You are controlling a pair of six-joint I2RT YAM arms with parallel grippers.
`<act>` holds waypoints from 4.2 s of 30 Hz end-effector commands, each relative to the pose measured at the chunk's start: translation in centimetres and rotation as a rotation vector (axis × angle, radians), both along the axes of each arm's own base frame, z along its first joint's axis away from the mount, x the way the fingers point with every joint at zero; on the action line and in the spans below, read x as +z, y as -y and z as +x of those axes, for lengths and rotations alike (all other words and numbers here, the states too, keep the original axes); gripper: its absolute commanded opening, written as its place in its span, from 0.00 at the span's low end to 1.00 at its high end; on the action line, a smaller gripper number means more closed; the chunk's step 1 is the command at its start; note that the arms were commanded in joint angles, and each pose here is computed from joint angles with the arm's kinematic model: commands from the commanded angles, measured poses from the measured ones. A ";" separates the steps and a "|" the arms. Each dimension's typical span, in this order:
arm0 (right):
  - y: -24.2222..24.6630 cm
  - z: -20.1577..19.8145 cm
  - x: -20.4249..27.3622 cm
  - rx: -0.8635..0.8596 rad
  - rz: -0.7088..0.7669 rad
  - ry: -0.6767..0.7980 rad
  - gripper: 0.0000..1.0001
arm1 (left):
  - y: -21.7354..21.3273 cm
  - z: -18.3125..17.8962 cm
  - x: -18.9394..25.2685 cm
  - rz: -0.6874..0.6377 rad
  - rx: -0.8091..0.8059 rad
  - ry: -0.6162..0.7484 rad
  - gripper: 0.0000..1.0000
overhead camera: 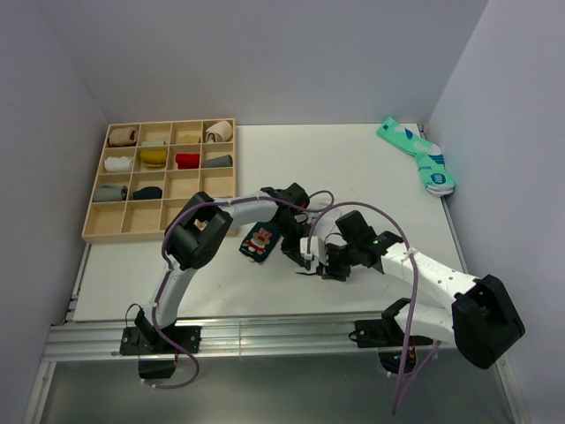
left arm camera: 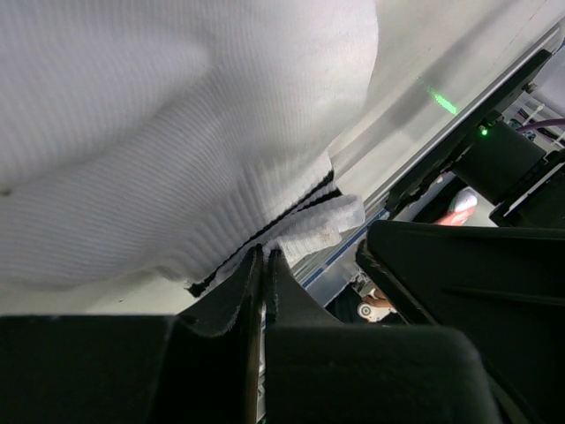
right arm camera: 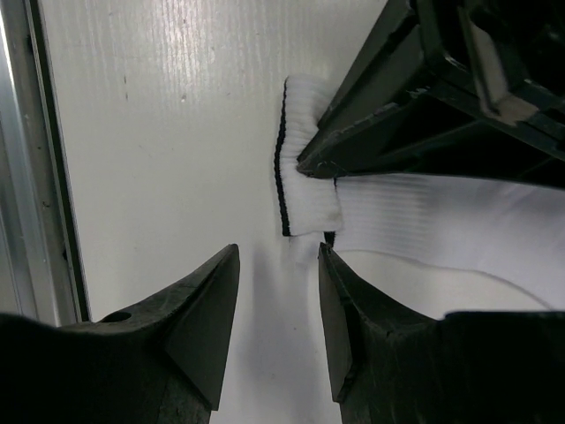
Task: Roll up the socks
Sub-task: Roll the sock at the center of the board.
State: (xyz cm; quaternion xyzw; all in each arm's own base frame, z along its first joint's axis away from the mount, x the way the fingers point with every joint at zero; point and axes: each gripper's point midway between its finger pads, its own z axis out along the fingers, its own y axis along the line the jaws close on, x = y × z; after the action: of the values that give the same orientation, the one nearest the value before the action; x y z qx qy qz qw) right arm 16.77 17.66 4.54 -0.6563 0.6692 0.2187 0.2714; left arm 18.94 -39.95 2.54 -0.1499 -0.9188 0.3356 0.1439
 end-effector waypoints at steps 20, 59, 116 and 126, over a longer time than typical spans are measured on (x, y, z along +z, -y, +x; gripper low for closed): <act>-2.9 1.0 -2.0 0.074 -0.090 0.138 0.46 | -1.3 -0.3 -2.7 0.069 -0.025 -0.005 0.04; 0.1 -1.8 -2.5 -0.031 -0.008 -0.082 0.11 | -1.0 5.0 1.9 -0.146 0.329 0.205 0.34; 3.5 5.2 -2.0 -0.265 0.037 -0.972 0.11 | 4.7 4.2 3.3 -0.643 0.084 0.828 0.47; 3.5 5.7 -2.0 -0.290 0.040 -1.003 0.11 | 4.8 3.5 2.2 -0.648 0.064 0.805 0.49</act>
State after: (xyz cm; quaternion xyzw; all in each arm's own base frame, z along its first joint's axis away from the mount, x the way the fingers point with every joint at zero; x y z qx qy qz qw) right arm 21.46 14.15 2.05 -0.3721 0.7939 0.4780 -0.0524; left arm 23.02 -44.18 4.13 -0.2534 -0.7763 0.5069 -0.2762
